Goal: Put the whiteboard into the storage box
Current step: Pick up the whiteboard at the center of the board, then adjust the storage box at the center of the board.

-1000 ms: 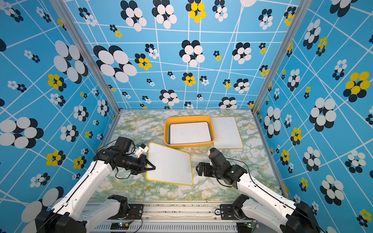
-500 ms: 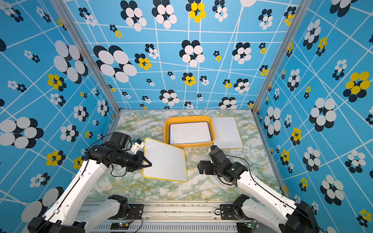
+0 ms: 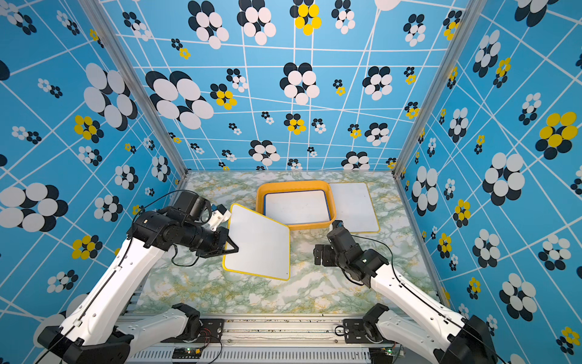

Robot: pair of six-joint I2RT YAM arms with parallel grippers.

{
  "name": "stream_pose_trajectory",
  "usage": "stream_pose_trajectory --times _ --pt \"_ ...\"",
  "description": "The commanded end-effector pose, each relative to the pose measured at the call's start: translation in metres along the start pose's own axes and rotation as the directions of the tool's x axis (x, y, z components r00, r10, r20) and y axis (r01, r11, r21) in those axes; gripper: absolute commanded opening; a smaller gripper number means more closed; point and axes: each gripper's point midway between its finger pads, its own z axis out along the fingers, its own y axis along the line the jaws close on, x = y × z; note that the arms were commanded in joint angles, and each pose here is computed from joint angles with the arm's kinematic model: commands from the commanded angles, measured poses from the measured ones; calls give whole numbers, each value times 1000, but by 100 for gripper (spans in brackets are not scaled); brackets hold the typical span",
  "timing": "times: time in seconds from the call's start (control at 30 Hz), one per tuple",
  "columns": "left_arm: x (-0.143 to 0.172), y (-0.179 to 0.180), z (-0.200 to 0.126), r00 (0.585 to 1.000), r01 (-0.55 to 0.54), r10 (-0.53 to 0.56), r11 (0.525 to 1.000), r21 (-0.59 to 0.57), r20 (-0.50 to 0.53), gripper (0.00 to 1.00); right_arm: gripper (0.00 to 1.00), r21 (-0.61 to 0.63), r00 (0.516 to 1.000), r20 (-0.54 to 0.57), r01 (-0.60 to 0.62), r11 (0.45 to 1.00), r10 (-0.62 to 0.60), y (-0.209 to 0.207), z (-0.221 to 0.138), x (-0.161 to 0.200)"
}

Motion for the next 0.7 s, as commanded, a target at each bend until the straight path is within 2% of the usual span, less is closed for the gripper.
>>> stream_pose_trajectory --times 0.0,0.2,0.5,0.67 --pt "-6 -14 -14 998 -53 52 999 14 40 0 99 82 997 70 16 996 -22 -13 -6 -21" --pt "-12 -15 -23 993 -81 81 997 -14 85 0 98 116 991 128 -51 992 36 -19 2 -53" --pt "-16 -29 -43 979 -127 119 991 42 164 0 96 141 989 121 -105 984 88 -20 31 -99" --pt "-24 -36 -58 973 -117 92 987 110 211 0 95 168 988 105 -128 977 111 -26 53 -120"
